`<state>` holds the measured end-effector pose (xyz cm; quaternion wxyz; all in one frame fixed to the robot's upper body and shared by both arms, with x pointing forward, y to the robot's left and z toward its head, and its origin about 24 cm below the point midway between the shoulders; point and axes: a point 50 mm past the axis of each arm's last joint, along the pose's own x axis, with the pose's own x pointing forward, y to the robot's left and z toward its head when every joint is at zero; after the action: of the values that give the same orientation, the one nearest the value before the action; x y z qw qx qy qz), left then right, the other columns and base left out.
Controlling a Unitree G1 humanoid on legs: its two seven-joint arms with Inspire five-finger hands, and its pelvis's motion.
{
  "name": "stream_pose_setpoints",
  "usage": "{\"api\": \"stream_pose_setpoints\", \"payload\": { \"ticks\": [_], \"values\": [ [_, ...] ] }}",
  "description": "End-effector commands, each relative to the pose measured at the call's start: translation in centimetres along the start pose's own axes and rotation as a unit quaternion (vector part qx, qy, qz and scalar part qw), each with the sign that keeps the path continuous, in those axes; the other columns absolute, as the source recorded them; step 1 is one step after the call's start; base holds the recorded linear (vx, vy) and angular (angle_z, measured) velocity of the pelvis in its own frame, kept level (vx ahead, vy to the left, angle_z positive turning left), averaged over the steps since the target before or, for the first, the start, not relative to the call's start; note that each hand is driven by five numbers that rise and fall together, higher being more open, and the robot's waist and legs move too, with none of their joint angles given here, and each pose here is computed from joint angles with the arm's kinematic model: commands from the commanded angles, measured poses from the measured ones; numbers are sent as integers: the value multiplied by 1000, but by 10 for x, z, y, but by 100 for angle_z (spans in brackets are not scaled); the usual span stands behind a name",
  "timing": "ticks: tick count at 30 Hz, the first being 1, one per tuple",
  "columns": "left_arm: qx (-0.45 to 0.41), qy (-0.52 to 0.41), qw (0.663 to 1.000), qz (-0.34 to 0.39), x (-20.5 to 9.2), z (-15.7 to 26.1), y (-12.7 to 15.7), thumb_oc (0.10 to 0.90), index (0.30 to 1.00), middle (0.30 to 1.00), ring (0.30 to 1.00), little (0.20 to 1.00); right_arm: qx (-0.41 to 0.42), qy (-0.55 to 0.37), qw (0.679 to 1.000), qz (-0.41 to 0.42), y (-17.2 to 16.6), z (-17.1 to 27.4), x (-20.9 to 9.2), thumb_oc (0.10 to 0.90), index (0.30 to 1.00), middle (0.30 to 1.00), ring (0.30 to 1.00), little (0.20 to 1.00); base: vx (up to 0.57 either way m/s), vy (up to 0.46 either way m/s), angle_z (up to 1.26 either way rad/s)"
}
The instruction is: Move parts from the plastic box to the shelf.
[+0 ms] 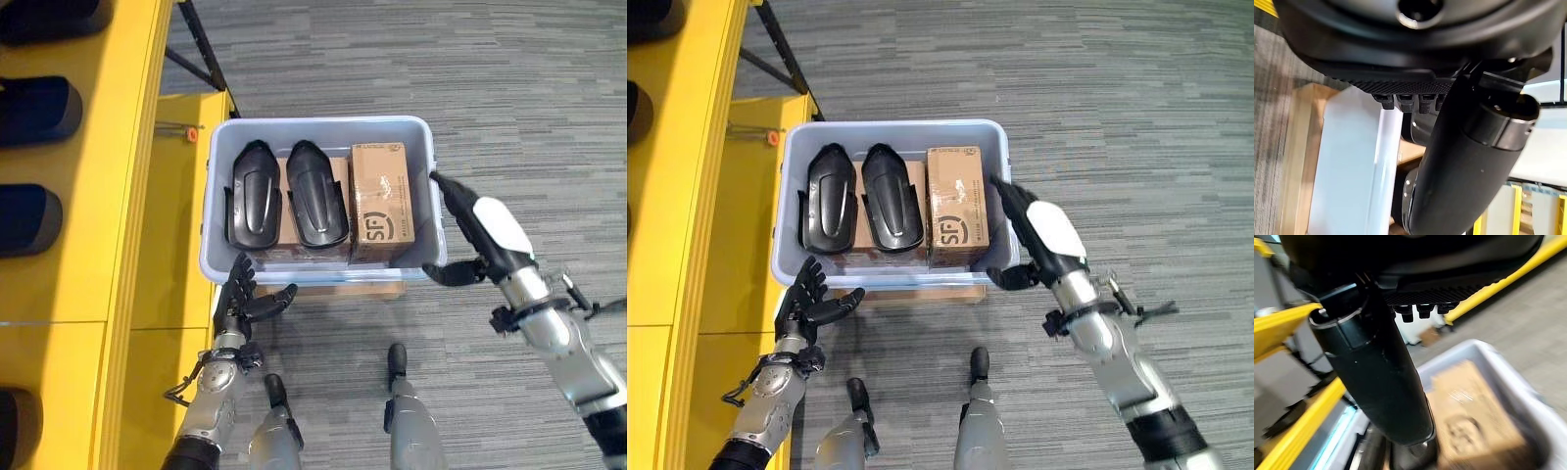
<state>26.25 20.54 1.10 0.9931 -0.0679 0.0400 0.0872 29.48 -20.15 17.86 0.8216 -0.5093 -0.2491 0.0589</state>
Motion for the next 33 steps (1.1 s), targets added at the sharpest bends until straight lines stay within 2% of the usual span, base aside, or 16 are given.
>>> {"api": "stream_pose_setpoints", "payload": {
  "ticks": [1, 5, 11, 33],
  "values": [
    [12, -101, 995, -18, 11, 46, 5, 900, 1000, 1000, 1000, 1000, -50, -100, 991, -78, -42, 34, 34, 900, 1000, 1000, 1000, 1000, -5, -13, 12],
    [11, -103, 994, -17, 14, 48, 3, 900, 1000, 1000, 1000, 1000, -72, -95, 990, -79, -51, 40, 64, 900, 1000, 1000, 1000, 1000, -18, -10, 14],
    [10, -106, 994, -16, 17, 51, 1, 900, 1000, 1000, 1000, 1000, -69, -92, 990, -78, -52, 49, 89, 900, 1000, 1000, 1000, 1000, -15, 4, 8],
    [5, -112, 994, -6, 23, 54, -5, 900, 1000, 1000, 1000, 1000, -55, -56, 994, -81, -48, 56, 128, 900, 1000, 1000, 1000, 1000, -5, 5, 3]
  ]
}}
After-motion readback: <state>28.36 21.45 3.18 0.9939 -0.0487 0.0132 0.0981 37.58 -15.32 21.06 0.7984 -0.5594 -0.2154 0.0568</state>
